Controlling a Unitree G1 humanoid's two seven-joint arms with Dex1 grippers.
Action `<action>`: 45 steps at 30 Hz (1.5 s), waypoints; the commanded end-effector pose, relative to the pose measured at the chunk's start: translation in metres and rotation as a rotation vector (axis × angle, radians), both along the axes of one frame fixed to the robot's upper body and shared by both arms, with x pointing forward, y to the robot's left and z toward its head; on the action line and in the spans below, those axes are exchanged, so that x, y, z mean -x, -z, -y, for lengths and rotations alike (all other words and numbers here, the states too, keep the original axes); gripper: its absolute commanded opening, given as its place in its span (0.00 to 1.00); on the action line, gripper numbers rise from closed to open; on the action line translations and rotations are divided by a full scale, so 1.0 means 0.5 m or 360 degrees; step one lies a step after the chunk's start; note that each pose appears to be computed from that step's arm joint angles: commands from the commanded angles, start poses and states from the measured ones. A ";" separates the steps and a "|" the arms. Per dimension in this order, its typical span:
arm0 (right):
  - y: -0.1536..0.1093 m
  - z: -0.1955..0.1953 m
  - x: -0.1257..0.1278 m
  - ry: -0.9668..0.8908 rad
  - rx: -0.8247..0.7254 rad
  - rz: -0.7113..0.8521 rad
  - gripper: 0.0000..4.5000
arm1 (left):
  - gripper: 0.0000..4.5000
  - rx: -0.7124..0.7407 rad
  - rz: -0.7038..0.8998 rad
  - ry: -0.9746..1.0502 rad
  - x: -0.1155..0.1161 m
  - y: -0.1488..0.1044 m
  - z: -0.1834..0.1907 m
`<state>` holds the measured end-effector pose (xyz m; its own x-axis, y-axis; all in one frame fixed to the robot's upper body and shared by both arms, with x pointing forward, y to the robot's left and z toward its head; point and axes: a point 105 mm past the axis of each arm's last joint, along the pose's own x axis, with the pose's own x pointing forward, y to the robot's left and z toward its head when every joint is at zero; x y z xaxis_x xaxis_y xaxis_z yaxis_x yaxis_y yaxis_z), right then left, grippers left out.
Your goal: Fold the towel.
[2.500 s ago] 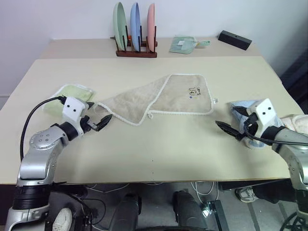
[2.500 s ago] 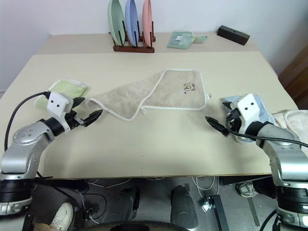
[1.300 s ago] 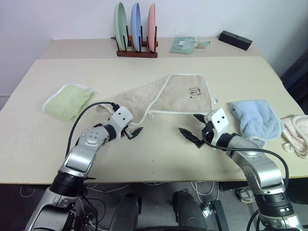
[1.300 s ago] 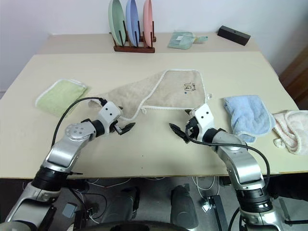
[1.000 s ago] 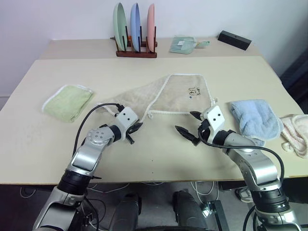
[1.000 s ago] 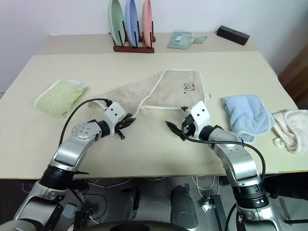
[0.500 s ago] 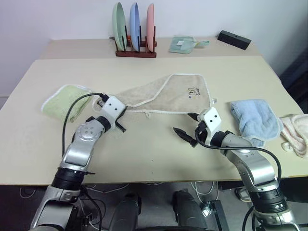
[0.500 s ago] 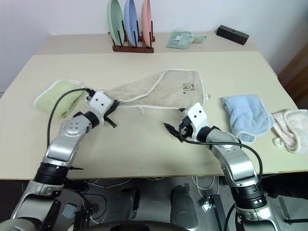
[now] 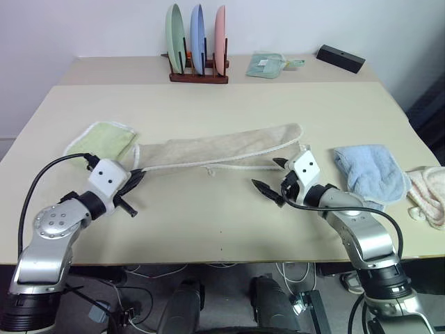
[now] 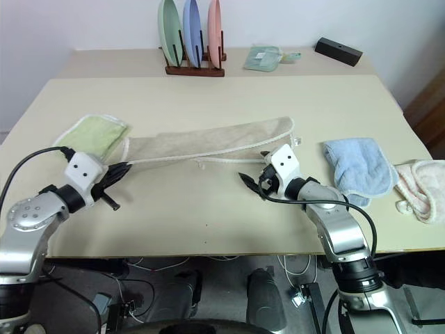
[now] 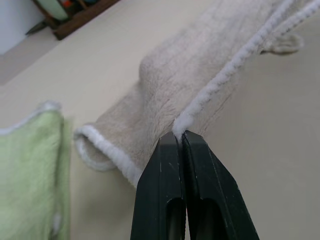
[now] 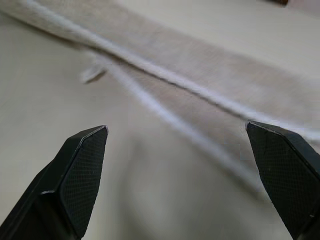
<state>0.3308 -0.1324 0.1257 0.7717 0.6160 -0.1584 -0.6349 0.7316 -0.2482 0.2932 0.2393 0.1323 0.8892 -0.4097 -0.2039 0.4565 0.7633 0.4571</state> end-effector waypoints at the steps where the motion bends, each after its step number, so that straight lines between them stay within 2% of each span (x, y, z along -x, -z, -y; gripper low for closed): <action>1: -0.034 0.019 -0.024 0.0057 0.0069 0.0158 1.00 | 0.01 -0.0101 0.0034 -0.0156 0.008 0.000 -0.069; 4: -0.040 0.040 -0.049 0.0120 0.0236 0.0264 1.00 | 0.01 -0.0114 0.0014 -0.0230 0.012 0.014 -0.100; 7: -0.049 0.063 -0.075 0.0203 0.0371 0.0377 1.00 | 0.01 -0.0101 0.0024 -0.0212 0.009 0.016 -0.092; 9: -0.051 0.080 -0.094 0.0234 0.0573 0.0474 1.00 | 0.01 -0.0087 0.0031 -0.0195 0.003 0.020 -0.077; 17: -0.026 0.091 -0.119 0.0039 0.1064 0.0658 1.00 | 0.01 -0.0053 0.0029 -0.0149 -0.009 0.030 -0.045; 22: -0.032 0.098 -0.144 0.0019 0.1227 0.0770 1.00 | 0.01 -0.0048 0.0030 -0.0148 -0.012 0.030 -0.044; 35: -0.036 0.058 -0.200 -0.0057 0.1397 0.0970 1.00 | 0.01 -0.0046 0.0019 -0.0122 -0.015 0.036 -0.031; 36: -0.038 0.053 -0.202 -0.0067 0.1398 0.0990 0.88 | 0.00 -0.0046 0.0018 -0.0122 -0.015 0.037 -0.031; 37: -0.039 0.050 -0.203 -0.0073 0.1396 0.1005 0.82 | 0.00 -0.0048 0.0017 -0.0122 -0.015 0.037 -0.031; 38: -0.040 0.048 -0.204 -0.0075 0.1393 0.1013 0.72 | 0.00 -0.0049 0.0015 -0.0122 -0.014 0.038 -0.031; 44: -0.044 0.037 -0.200 -0.0109 0.1354 0.1068 0.04 | 0.00 -0.0049 0.0013 -0.0128 -0.012 0.039 -0.031; 45: -0.045 0.036 -0.198 -0.0114 0.1347 0.1077 0.01 | 0.00 -0.0051 0.0013 -0.0127 -0.011 0.040 -0.031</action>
<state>0.4270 -0.1570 0.1286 0.8313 0.5287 -0.1715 -0.2664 0.1082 -0.9578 0.2996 0.2575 0.1041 0.9151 -0.3269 -0.2360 0.4015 0.7917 0.4604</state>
